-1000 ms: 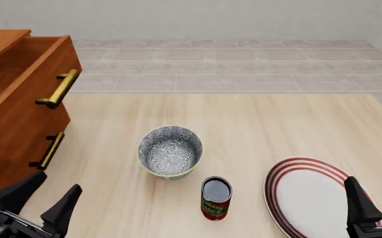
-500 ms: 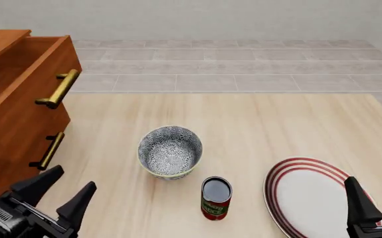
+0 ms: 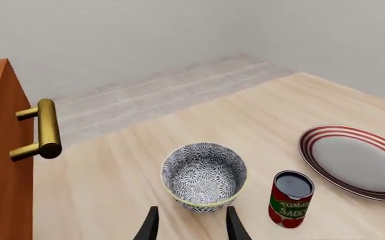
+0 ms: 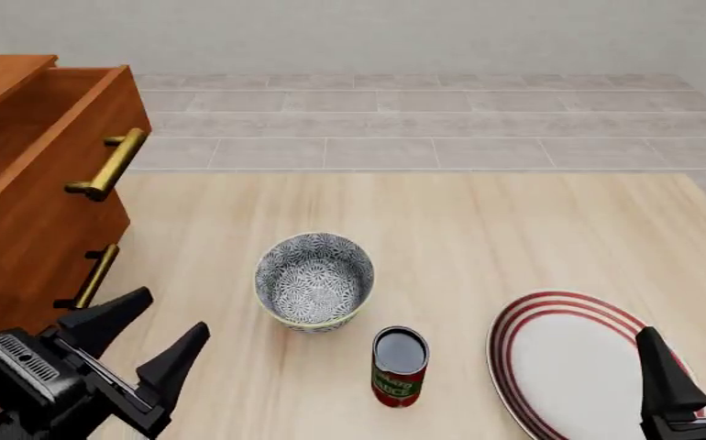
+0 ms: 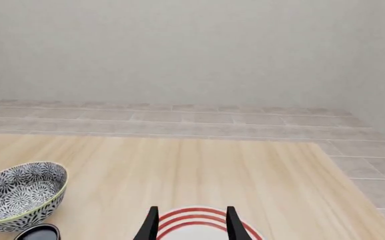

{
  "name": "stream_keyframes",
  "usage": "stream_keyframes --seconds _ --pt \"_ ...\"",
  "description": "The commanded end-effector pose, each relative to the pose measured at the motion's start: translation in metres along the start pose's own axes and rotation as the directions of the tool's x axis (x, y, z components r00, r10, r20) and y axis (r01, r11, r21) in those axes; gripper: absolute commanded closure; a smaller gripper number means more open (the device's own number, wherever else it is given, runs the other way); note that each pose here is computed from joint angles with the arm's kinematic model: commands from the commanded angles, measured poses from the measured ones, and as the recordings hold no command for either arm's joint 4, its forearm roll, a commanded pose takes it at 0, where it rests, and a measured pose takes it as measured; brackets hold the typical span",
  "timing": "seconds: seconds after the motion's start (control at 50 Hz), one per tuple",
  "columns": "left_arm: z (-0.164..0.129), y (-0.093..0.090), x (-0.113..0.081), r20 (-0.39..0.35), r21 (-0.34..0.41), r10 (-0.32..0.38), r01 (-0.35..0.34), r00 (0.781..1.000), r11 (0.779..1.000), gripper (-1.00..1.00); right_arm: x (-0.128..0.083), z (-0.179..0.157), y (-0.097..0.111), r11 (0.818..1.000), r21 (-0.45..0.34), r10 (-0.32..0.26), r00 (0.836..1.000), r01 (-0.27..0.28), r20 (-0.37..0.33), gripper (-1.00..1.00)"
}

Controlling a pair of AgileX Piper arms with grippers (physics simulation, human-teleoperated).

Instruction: Put the bowl on top of the cabinet.

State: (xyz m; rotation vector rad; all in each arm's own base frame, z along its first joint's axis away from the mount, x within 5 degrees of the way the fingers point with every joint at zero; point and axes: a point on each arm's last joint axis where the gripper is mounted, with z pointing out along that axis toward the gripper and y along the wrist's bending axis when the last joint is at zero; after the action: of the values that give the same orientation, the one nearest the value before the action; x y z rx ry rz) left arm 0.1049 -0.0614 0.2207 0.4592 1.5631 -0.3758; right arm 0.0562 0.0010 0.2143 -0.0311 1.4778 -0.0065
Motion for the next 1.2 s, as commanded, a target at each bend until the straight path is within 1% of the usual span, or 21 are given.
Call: stream_keyframes --seconds 0.02,0.12,0.24,0.28,0.3,0.36,0.5,0.52,0.56,0.6,0.7,0.72,0.74,0.84,1.0,1.02,1.06,1.2 --pt "0.013 -0.006 0.001 -0.02 0.046 0.002 -0.001 1.0 0.999 -1.0 0.0 0.0 0.0 1.0 -0.002 0.001 1.0 -0.001 -0.001 -1.0" --pt "0.022 -0.009 -0.003 -0.031 0.064 0.0 0.002 1.0 0.998 -1.0 0.0 0.0 0.0 1.0 -0.001 0.002 1.0 -0.002 -0.002 -1.0" --pt "0.028 -0.01 -0.01 -0.038 0.068 -0.001 0.004 0.999 0.998 -1.0 0.0 0.0 0.0 1.0 -0.001 0.003 1.0 -0.003 -0.003 -1.0" --pt "0.029 -0.008 -0.015 -0.032 0.056 0.019 -0.017 0.999 0.998 -1.0 0.0 0.0 0.0 1.0 -0.002 0.003 1.0 -0.003 -0.003 -1.0" --pt "0.029 -0.007 -0.015 -0.032 0.056 0.019 -0.017 0.999 0.998 -1.0 0.0 0.0 0.0 1.0 -0.002 0.003 1.0 -0.003 -0.003 -1.0" --pt "0.032 -0.007 -0.02 -0.035 0.052 0.014 -0.012 0.999 0.999 -1.0 0.0 0.001 0.0 1.0 -0.002 0.003 1.0 -0.003 -0.004 -1.0" --pt "0.039 -0.006 -0.021 -0.058 0.043 0.0 0.003 0.998 0.999 -1.0 0.0 0.001 0.0 1.0 -0.001 0.003 1.0 -0.003 -0.005 -1.0" --pt "0.039 -0.006 -0.025 -0.054 0.043 0.001 0.001 0.999 0.999 -1.0 0.0 0.001 0.0 1.0 -0.001 0.003 1.0 -0.003 -0.006 -1.0" --pt "0.04 -0.006 -0.026 -0.057 0.044 0.003 -0.001 0.998 0.999 -1.0 0.0 0.001 0.0 1.0 -0.001 0.003 1.0 -0.003 -0.007 -1.0" --pt "0.044 -0.006 -0.033 -0.062 0.048 0.011 -0.008 0.998 0.999 -1.0 0.0 0.001 0.0 1.0 -0.001 0.004 1.0 -0.004 -0.007 -1.0" --pt "0.049 -0.007 -0.039 -0.068 0.051 0.006 -0.003 0.998 0.999 -1.0 0.0 0.001 0.0 1.0 -0.001 0.003 1.0 -0.003 -0.006 -1.0" --pt "0.049 -0.004 -0.04 -0.07 0.037 0.009 -0.007 0.997 0.999 -1.0 0.0 0.001 0.0 1.0 -0.001 0.003 1.0 -0.003 -0.006 -1.0" --pt "0.049 -0.003 -0.042 -0.071 0.031 -0.003 0.005 0.997 1.0 -1.0 0.0 0.001 0.0 1.0 -0.001 0.002 1.0 -0.002 -0.006 -1.0" --pt "0.053 -0.001 -0.042 -0.085 0.018 -0.011 0.012 0.996 1.0 -1.0 0.0 0.001 0.0 1.0 0.0 0.001 1.0 -0.001 -0.006 -1.0" --pt "0.061 0.001 -0.04 -0.11 0.006 -0.002 0.003 0.994 1.0 -1.0 0.001 0.001 0.0 1.0 0.002 -0.002 1.0 0.002 -0.008 -1.0" --pt "0.064 0.002 -0.038 -0.123 0.002 0.001 -0.001 0.992 1.0 -1.0 0.001 0.001 0.0 1.0 0.003 -0.002 1.0 0.002 -0.009 -1.0" --pt "0.066 0.004 -0.036 -0.13 -0.009 -0.005 0.004 0.991 1.0 -1.0 0.001 0.001 0.0 1.0 0.003 -0.002 1.0 0.002 -0.01 -1.0" --pt "0.073 0.004 -0.034 -0.155 -0.01 -0.016 0.015 0.988 1.0 -1.0 0.001 0.002 0.0 1.0 0.005 -0.003 1.0 0.003 -0.011 -1.0"
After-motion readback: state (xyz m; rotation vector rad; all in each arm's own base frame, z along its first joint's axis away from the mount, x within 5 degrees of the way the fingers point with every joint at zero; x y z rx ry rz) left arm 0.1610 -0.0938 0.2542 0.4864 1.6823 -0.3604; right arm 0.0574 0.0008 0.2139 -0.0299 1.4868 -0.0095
